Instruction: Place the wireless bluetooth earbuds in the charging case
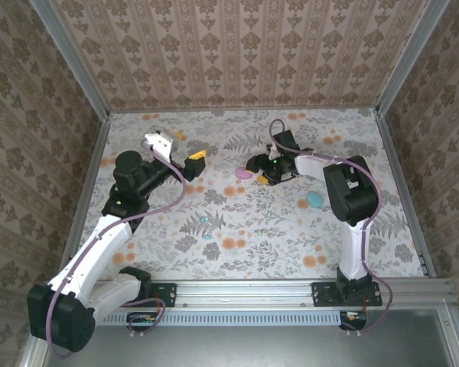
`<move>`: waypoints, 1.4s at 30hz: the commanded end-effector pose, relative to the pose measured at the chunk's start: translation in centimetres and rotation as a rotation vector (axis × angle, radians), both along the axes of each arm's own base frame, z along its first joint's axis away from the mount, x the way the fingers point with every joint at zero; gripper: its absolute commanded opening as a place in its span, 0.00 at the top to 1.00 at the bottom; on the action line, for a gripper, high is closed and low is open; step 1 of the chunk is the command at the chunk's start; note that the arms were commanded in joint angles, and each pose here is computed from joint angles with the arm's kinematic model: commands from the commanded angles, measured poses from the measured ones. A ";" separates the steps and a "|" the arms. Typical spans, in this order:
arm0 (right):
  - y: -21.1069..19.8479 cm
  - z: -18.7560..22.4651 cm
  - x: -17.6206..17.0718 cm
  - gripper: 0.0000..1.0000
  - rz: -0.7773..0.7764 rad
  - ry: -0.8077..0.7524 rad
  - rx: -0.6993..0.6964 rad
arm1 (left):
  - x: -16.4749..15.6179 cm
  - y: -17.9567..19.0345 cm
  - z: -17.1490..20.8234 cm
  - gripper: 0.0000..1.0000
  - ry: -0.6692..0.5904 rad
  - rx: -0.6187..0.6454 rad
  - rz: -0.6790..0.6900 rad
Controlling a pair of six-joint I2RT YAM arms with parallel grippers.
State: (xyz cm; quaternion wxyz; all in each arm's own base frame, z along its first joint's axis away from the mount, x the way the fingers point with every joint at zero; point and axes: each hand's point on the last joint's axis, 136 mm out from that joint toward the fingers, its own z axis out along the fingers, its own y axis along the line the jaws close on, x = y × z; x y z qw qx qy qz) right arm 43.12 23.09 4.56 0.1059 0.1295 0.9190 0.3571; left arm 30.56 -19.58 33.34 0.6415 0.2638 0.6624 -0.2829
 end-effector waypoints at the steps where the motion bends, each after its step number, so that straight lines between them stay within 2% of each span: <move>1: -3.1 3.7 -1.2 0.33 0.004 -0.072 -0.151 | 0.2 0.5 1.1 0.01 -0.014 -0.042 0.018; 4: -6.4 5.7 -3.1 0.33 -0.061 -0.131 -0.279 | 0.4 0.5 1.2 0.00 0.007 -0.061 0.022; 8: -12.6 6.7 -6.7 0.33 -0.222 -0.155 -0.413 | 0.7 0.4 1.3 0.00 0.036 -0.085 0.015; 12: -18.4 5.6 -10.0 0.33 -0.385 -0.118 -0.383 | 1.1 -0.1 1.5 0.00 0.056 -0.097 -0.010; 16: -21.1 4.4 -11.3 0.33 -0.425 -0.091 -0.354 | 1.9 -0.8 1.1 0.00 0.125 -0.116 -0.032; 20: -21.5 3.1 -11.3 0.32 -0.325 -0.032 -0.415 | 2.5 -2.4 -0.8 0.00 0.272 -0.114 -0.098; 24: -21.2 1.4 -10.6 0.33 -0.239 0.030 -0.439 | 1.7 -5.5 -3.6 0.00 0.401 -0.072 -0.222; 30: -20.8 0.4 -9.6 0.33 -0.163 0.036 -0.439 | -1.7 -12.1 -7.8 0.00 0.546 0.032 -0.450; 36: -19.4 -0.5 -9.8 0.33 -0.078 0.058 -0.422 | -2.8 -15.5 -9.0 0.00 0.568 0.063 -0.526; 42: -18.9 -1.1 -11.8 0.34 -0.040 0.111 -0.492 | -2.6 -15.8 -9.2 0.00 0.565 0.092 -0.529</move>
